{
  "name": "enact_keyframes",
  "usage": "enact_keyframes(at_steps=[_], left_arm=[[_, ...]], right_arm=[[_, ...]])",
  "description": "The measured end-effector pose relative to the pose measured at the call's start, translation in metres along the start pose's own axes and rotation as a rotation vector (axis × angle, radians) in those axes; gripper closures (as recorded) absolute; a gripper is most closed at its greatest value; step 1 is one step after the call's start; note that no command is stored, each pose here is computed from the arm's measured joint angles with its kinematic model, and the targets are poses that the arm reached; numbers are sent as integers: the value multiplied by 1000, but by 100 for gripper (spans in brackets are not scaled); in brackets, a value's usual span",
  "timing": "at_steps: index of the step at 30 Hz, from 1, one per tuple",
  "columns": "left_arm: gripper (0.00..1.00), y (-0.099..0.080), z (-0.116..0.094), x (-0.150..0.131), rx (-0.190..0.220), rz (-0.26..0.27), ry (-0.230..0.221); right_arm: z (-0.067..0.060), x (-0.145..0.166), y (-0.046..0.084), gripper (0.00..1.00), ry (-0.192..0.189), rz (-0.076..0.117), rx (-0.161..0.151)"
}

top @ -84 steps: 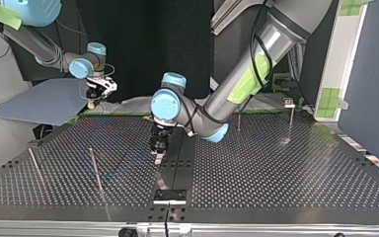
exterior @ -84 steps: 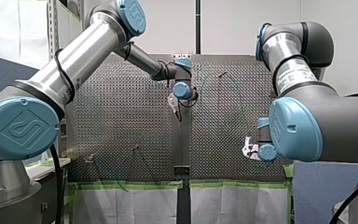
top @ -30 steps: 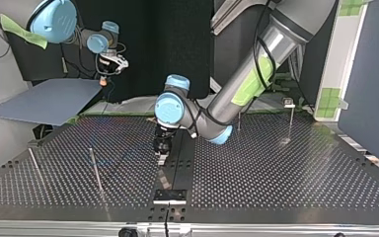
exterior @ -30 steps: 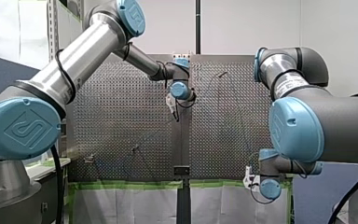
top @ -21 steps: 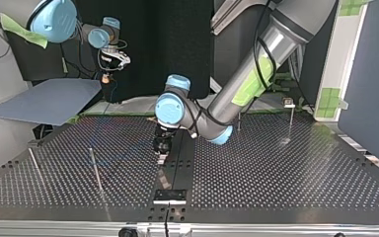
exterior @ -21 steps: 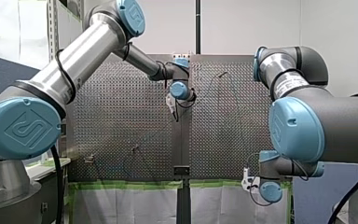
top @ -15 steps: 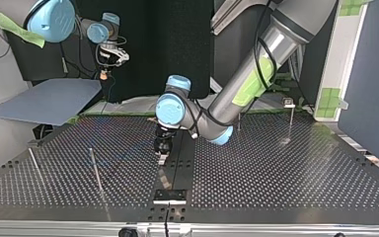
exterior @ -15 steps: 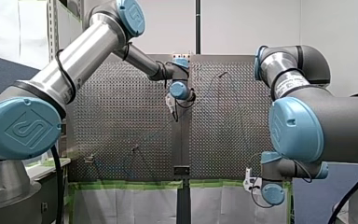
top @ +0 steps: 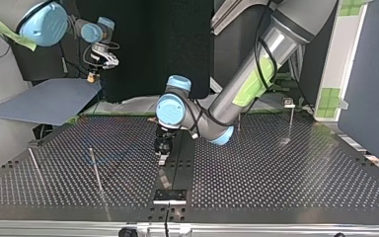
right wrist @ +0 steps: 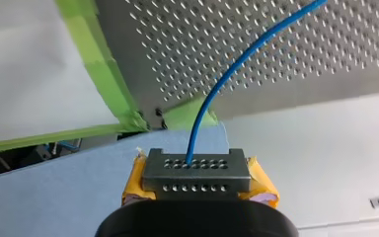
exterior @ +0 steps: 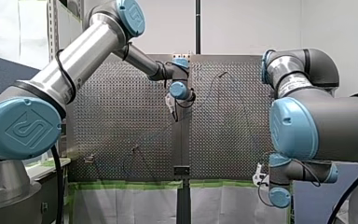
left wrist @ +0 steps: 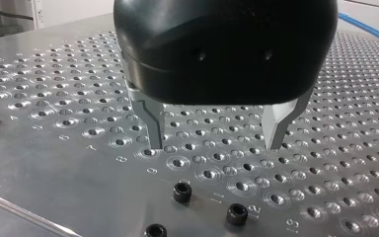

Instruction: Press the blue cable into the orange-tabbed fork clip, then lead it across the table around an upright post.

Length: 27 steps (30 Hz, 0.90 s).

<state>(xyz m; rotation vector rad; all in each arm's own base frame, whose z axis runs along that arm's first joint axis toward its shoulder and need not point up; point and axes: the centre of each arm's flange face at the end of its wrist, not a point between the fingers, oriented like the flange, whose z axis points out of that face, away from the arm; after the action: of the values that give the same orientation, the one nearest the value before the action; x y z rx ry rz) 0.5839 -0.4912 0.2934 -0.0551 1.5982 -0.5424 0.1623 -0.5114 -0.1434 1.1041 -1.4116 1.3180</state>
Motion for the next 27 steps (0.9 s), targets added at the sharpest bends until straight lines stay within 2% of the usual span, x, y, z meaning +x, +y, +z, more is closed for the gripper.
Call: enact_keyframes(at_steps=[3, 6, 10, 14, 17, 23, 27], left_arm=[[3, 0, 0, 0, 0, 0, 0], [3, 0, 0, 0, 4, 1, 1], [3, -2, 0, 0, 15, 12, 5], [3, -4, -1, 1, 21, 26, 7], [3, -5, -1, 1, 23, 29, 8], [3, -4, -1, 1, 22, 27, 7], [3, -3, -1, 1, 21, 26, 7]], right_arm=[[11, -7, 18, 100, 10, 13, -38], [19, -17, 36, 100, -2, 16, -83], [25, -33, 47, 100, -21, 12, -102], [31, -51, 50, 100, -37, 10, -97], [33, -63, 49, 100, -47, 7, -81], [28, -87, 50, 100, -81, -4, -53], [30, -89, 49, 100, -83, -8, -43]])
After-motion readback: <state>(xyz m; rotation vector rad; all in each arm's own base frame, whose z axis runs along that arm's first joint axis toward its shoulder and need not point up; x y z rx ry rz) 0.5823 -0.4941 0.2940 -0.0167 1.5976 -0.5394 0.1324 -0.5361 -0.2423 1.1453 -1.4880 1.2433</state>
